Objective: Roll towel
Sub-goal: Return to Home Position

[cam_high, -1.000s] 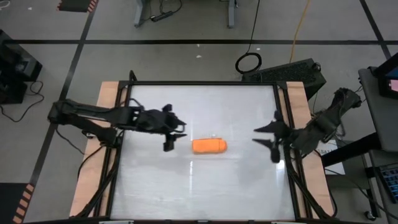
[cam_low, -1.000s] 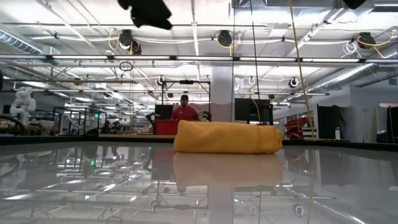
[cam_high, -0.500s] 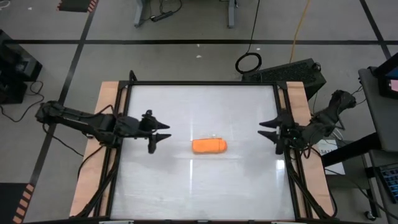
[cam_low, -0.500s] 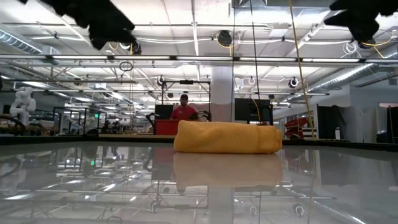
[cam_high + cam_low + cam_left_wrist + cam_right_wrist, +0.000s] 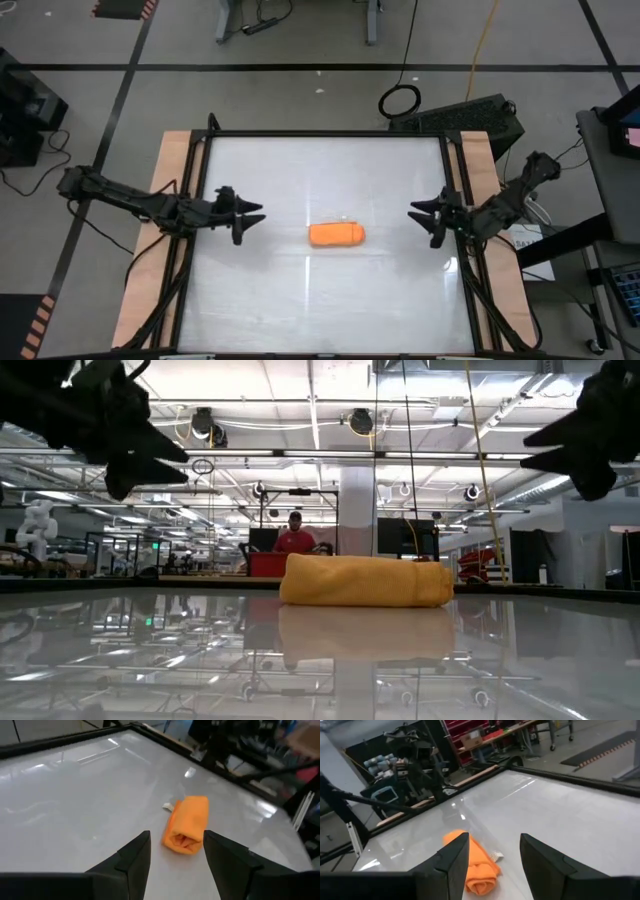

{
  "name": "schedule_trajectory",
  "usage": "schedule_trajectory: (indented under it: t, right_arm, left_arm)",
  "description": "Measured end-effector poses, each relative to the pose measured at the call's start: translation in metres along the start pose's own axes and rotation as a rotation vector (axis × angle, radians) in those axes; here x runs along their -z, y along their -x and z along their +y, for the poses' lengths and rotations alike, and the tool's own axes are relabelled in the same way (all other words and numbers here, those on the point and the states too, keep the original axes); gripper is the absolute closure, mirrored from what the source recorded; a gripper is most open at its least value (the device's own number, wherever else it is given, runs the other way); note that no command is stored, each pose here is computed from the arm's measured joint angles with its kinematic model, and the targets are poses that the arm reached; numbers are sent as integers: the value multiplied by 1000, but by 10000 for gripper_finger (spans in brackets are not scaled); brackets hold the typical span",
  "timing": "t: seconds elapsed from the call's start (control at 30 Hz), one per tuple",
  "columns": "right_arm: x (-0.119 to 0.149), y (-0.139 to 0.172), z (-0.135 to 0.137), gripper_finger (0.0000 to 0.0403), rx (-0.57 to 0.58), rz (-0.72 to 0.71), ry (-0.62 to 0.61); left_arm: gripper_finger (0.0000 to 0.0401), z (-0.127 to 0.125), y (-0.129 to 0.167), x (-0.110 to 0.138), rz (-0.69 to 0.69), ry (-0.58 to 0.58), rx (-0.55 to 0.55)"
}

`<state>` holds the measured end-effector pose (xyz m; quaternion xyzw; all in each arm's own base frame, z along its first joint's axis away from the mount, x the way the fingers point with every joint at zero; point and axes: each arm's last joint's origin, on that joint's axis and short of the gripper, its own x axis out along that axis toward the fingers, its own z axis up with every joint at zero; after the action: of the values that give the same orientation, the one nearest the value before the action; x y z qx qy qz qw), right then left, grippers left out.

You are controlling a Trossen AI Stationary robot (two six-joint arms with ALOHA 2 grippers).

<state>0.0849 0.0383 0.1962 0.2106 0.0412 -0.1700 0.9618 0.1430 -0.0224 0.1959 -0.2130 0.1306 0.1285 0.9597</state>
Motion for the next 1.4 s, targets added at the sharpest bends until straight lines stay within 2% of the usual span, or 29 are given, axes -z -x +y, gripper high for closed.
schedule_trajectory:
  t: [0.23, 0.5, 0.9, 1.27, 1.4]
  right_arm:
    - [15, -1, -11, 237, 35, -25, -27]
    - [26, -3, -17, 237, 62, -27, 14]
    - [25, -2, -19, 237, 122, -67, 87]
    - [25, -2, -18, 237, 113, -65, 57]
    - [25, -3, -17, 237, 70, -33, 63]
  left_arm:
    - [215, 14, 1, 25, -58, 98, 3]
    - [215, 28, 0, 45, -154, 167, -34]
    - [215, 30, 0, 48, -150, 135, -81]
    - [215, 29, 0, 49, -125, 124, -49]
    - [215, 29, 0, 49, -124, 125, -48]
